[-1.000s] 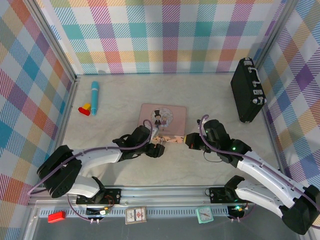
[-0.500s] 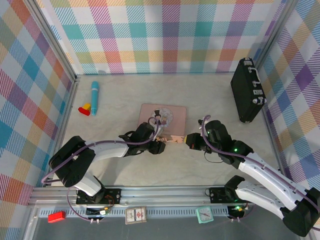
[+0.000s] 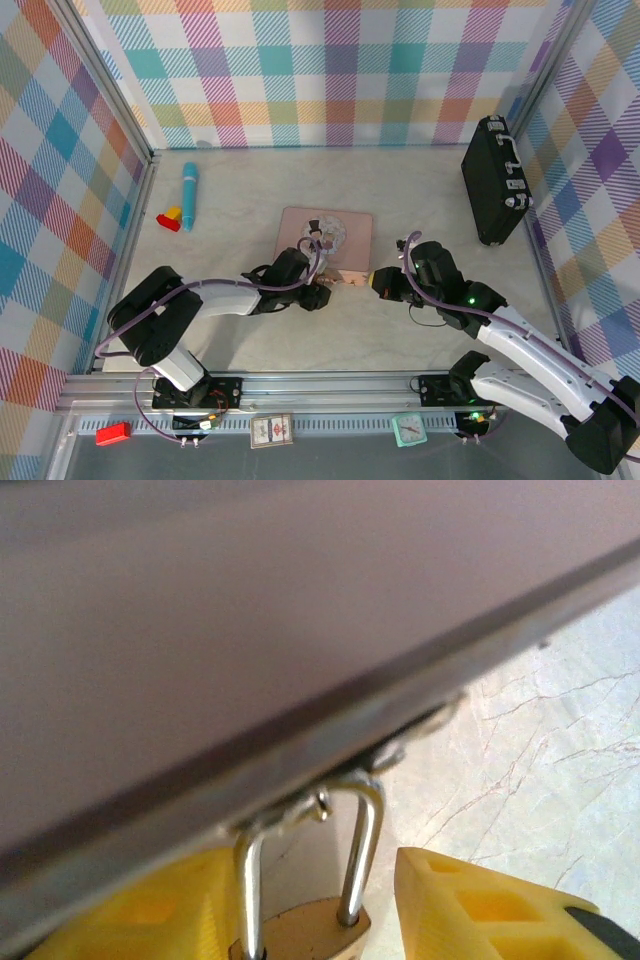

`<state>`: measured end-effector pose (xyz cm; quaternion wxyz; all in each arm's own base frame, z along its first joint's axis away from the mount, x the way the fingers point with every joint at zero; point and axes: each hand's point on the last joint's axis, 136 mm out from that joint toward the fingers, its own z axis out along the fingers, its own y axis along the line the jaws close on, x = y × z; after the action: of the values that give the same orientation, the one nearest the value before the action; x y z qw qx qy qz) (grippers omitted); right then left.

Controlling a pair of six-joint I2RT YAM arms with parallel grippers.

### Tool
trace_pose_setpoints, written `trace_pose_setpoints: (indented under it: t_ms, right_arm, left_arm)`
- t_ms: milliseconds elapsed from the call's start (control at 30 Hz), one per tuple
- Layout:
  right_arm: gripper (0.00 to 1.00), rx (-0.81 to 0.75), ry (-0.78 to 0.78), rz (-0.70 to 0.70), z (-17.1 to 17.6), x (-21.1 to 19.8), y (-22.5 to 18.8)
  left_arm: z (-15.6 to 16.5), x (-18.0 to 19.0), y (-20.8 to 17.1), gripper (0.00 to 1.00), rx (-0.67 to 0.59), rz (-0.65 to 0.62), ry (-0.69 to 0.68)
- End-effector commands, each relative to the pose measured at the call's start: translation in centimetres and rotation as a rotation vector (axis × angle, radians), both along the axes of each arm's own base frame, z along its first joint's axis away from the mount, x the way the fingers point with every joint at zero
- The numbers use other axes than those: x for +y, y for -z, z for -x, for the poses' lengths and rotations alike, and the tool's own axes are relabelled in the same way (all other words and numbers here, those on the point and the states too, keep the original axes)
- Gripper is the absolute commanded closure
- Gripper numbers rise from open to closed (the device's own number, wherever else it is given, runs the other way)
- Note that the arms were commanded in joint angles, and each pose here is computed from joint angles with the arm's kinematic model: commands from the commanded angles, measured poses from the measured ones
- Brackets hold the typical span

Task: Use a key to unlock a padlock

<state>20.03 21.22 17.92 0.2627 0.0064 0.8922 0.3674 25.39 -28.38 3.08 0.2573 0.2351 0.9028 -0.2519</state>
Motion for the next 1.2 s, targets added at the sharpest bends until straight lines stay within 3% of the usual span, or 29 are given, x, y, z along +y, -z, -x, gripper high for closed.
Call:
trace_pose_setpoints:
  t_ms: [0, 367, 700, 900, 1167]
  right_arm:
    - [1.00, 0.007, -0.003, -0.025, 0.1, 0.3, 0.2]
    - [1.00, 0.020, -0.006, -0.032, -0.1, 0.6, 0.3]
    - [1.00, 0.027, -0.004, -0.028, 0.0, 0.5, 0.6]
    - [1.00, 0.026, -0.005, -0.028, 0.0, 0.5, 0.6]
    - [1.00, 0.027, -0.007, -0.031, 0.0, 0.7, 0.6]
  left_arm:
    - [0.0, 0.0, -1.0, 0.59, -0.017, 0.057, -0.005]
    - [-0.2, 0.2, -1.8, 0.70, -0.025, 0.080, -0.050]
    - [0.5, -0.4, -0.4, 0.71, 0.005, 0.101, -0.055]
    - [0.8, -0.5, 0.3, 0.65, 0.016, 0.112, -0.053]
    - [0.9, -0.6, 0.2, 0.73, 0.014, 0.132, -0.059]
